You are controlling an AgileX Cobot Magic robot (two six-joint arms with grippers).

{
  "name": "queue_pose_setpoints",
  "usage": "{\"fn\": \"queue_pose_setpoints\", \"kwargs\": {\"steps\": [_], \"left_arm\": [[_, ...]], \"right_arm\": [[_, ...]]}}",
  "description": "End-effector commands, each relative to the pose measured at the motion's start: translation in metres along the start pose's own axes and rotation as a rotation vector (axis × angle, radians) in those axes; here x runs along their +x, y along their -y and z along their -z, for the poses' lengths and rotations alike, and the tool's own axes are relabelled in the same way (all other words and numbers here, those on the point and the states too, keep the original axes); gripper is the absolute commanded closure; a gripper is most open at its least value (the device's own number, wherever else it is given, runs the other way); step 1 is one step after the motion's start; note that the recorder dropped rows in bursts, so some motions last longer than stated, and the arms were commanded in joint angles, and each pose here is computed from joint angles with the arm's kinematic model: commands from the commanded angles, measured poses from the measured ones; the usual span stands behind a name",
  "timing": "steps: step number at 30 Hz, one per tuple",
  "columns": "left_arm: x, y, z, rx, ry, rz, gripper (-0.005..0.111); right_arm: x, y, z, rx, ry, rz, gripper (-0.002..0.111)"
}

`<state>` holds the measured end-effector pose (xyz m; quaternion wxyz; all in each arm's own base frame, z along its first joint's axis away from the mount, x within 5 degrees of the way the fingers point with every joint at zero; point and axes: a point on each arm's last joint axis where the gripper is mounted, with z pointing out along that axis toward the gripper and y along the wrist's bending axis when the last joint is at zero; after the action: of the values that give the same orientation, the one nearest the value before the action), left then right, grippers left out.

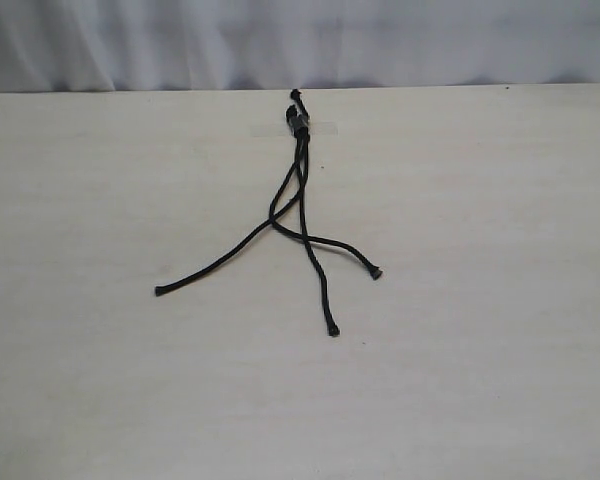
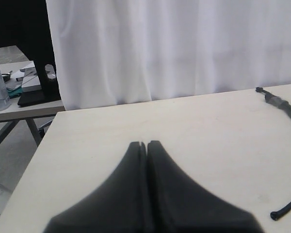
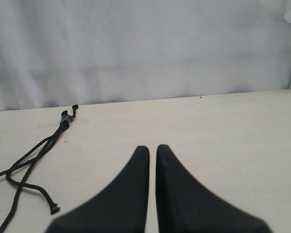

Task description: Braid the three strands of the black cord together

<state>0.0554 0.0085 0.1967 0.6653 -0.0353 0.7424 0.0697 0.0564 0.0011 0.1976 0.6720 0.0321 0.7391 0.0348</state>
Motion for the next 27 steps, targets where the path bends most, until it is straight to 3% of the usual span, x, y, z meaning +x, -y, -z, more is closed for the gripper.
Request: {"fn": "queue_pose_setpoints", "kwargs": {"steps": [1,27], "left_arm": [[0.0006,0.0000,0.0000,-0.001,0.004,0.005,0.107],[0.0006,0.0000,0.0000,-0.001,0.004,0.005,0.107]], "right_arm": [[0.0015,0.0005,0.0003,0.007,-0.006,0.018,0.104],[0.0015,0.0005,0.0003,0.007,-0.006,0.018,0.104]]}}
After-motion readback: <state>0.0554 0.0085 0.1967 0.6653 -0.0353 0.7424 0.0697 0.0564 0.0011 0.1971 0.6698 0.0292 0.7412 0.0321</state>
